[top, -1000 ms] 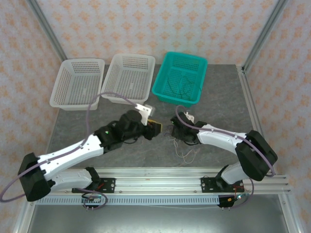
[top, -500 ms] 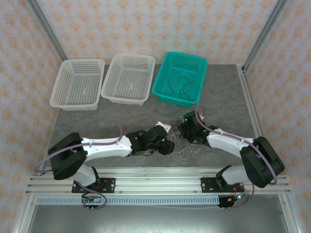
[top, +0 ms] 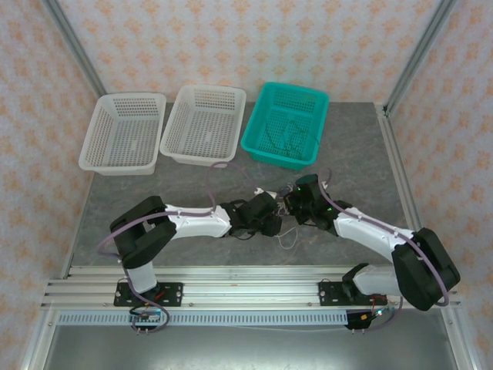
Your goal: Untangle the cables
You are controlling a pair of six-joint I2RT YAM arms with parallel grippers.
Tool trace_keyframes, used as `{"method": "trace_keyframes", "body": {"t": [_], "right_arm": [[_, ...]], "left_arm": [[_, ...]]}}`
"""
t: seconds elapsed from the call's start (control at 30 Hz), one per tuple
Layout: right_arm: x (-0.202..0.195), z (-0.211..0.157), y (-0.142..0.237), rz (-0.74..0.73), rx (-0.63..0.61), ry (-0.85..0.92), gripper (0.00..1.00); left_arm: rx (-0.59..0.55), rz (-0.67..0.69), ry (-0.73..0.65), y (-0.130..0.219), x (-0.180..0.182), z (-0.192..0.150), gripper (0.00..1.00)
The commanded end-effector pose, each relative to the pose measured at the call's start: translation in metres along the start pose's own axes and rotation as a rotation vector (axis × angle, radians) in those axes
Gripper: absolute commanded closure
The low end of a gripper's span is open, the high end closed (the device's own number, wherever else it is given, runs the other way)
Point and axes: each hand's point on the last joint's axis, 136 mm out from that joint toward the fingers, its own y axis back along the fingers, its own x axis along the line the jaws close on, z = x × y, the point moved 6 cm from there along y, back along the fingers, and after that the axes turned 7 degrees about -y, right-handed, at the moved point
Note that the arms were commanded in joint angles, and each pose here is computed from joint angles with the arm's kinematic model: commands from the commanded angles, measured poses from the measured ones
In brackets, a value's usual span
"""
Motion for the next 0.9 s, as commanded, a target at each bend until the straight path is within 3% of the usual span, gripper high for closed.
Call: {"method": "trace_keyframes", "body": {"t": [0.0,0.27,0.43,0.47,0.63,0.7,0.87], "right_arm": [[-0.002,0.008,0.009,0.001,-0.044,-0.034,1.00],[-0.023,0.043,0.022,-0.047,-0.117,-0.076,1.00],[-0.048,0.054,0.028,-0.106,-0.160,-0.061,0.95],[-0.051,0.053,0.027,-0.110,-0.160,-0.046,0.92],[-0.060,0.049,0.031,-0.183,-0.116,0.132,0.52],[-0.049,0.046,0.040,-0.181,-0.094,0.240,0.42],[0.000,0.019,0.065,0.011,-0.039,0.549,0.29]], "left_arm": [[-0.001,0.060,0.052,-0.003,0.014,0.002,0.71],[-0.018,0.155,0.046,0.022,0.046,0.001,1.00],[-0.045,0.217,0.021,0.048,0.062,0.010,1.00],[-0.050,0.224,0.015,0.053,0.063,0.012,1.00],[-0.052,0.213,-0.071,0.067,0.058,0.022,1.00],[-0.051,0.201,-0.097,0.069,0.055,0.024,1.00],[-0.064,0.203,-0.126,0.075,0.053,0.029,1.00]]}}
